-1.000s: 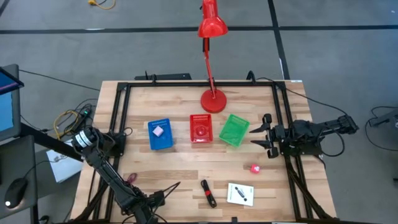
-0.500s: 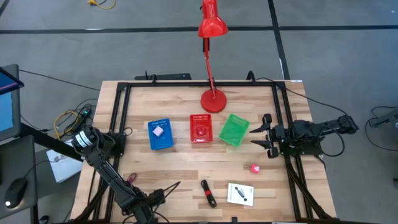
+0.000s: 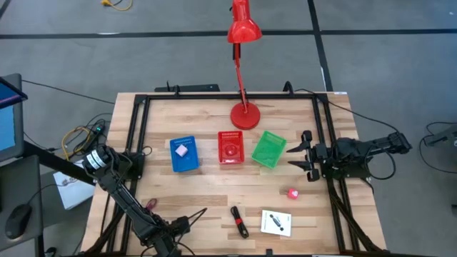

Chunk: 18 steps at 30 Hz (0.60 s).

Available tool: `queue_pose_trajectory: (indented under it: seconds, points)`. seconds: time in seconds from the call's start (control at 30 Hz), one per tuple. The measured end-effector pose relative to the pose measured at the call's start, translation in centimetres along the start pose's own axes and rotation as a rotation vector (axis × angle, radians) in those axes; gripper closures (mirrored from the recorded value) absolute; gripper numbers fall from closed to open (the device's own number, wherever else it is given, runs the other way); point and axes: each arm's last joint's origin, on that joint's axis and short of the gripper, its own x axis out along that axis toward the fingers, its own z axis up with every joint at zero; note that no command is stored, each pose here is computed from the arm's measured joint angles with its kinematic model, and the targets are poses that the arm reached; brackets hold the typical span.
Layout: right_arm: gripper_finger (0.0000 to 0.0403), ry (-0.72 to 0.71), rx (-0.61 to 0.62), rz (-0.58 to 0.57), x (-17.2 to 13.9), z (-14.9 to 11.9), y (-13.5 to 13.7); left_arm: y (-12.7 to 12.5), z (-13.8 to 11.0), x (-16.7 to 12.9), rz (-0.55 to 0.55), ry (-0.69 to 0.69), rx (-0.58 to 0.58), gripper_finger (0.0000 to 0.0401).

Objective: Pick and place items into bin
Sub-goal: Put the blue charger adapter into the blue bin

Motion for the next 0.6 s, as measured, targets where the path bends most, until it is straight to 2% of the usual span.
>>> queue_pose_trajectory:
  seconds: [0.27, 0.47, 0.6]
  points:
    - [0.0222, 0.0, 0.0, 0.0, 0.0, 0.0, 0.0, -0.07, 0.22, 0.0, -0.027, -0.031, 0.047, 0.0198]
    - [0.022, 0.0, 0.0, 0.0, 0.0, 0.0, 0.0, -0.09, 0.33, -0.01, -0.013, -0.036, 0.022, 0.0198]
    - [0.0223, 0.0, 0.0, 0.0, 0.0, 0.0, 0.0, -0.02, 0.44, -0.01, 0.002, -0.045, 0.011, 0.0215]
